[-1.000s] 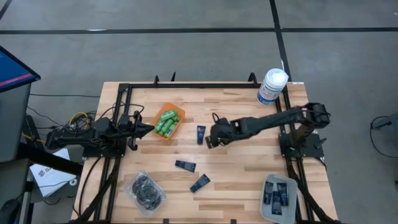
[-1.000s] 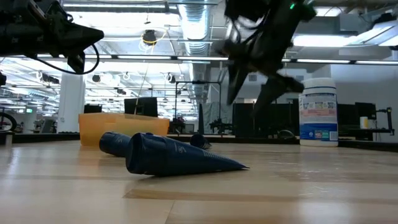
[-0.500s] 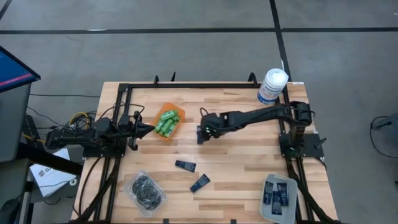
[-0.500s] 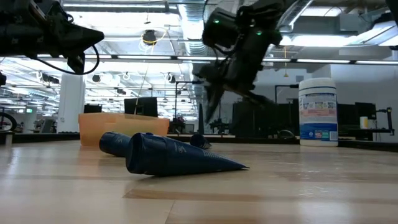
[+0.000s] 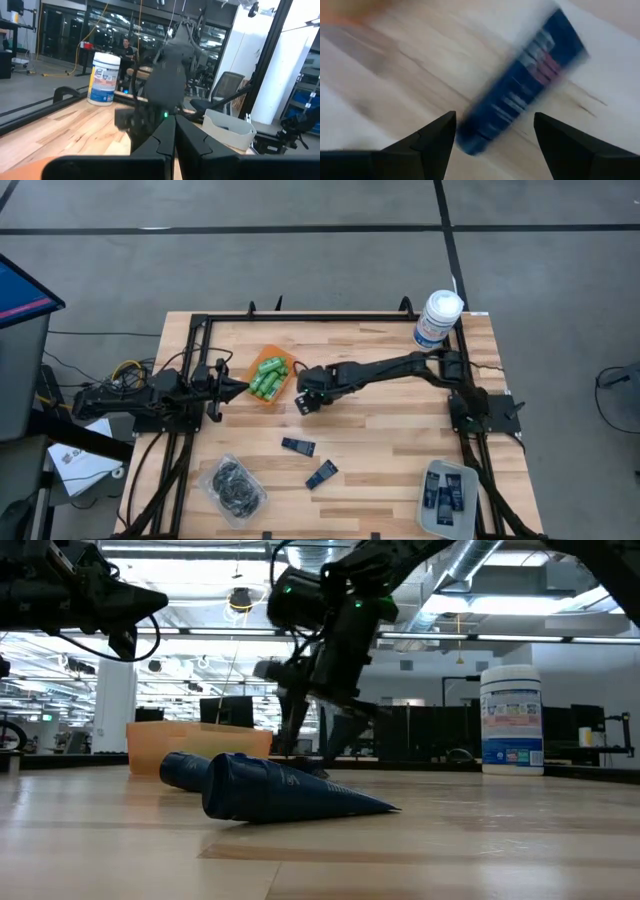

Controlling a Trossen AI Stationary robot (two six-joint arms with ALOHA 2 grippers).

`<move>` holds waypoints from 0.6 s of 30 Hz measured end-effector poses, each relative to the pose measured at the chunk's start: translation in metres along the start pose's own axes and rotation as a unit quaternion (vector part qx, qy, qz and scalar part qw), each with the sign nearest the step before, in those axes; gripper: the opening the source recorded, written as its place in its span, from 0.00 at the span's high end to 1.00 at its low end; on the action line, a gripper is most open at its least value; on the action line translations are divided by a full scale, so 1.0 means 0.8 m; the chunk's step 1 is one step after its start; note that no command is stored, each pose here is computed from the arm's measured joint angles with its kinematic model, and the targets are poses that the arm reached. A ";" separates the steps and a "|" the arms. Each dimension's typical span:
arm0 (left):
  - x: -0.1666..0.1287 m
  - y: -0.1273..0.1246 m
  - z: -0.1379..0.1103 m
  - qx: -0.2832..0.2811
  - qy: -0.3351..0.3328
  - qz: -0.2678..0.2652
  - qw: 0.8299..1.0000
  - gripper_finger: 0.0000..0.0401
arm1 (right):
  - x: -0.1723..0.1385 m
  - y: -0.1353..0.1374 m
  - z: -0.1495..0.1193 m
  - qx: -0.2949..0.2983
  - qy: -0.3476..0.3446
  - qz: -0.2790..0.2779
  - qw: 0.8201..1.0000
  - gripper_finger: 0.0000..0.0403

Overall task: Pick & Place Travel size toiletries
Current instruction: Put the dark blue shave cream into the gray bin

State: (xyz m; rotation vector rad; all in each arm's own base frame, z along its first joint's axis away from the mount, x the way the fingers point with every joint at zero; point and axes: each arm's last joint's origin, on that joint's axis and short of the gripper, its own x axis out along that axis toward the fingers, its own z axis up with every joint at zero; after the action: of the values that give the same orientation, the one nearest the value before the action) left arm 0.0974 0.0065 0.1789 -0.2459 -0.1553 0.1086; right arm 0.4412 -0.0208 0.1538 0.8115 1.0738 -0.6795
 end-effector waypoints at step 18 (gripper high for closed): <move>0.000 0.000 0.000 0.000 -0.001 -0.001 1.000 1.00 | 0.016 -0.003 -0.020 -0.070 0.091 -0.062 0.991 0.55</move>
State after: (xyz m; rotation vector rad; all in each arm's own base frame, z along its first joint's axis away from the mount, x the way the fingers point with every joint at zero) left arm 0.0973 0.0065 0.1791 -0.2458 -0.1569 0.1066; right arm 0.4357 -0.0098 0.1375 0.6991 1.3318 -0.6357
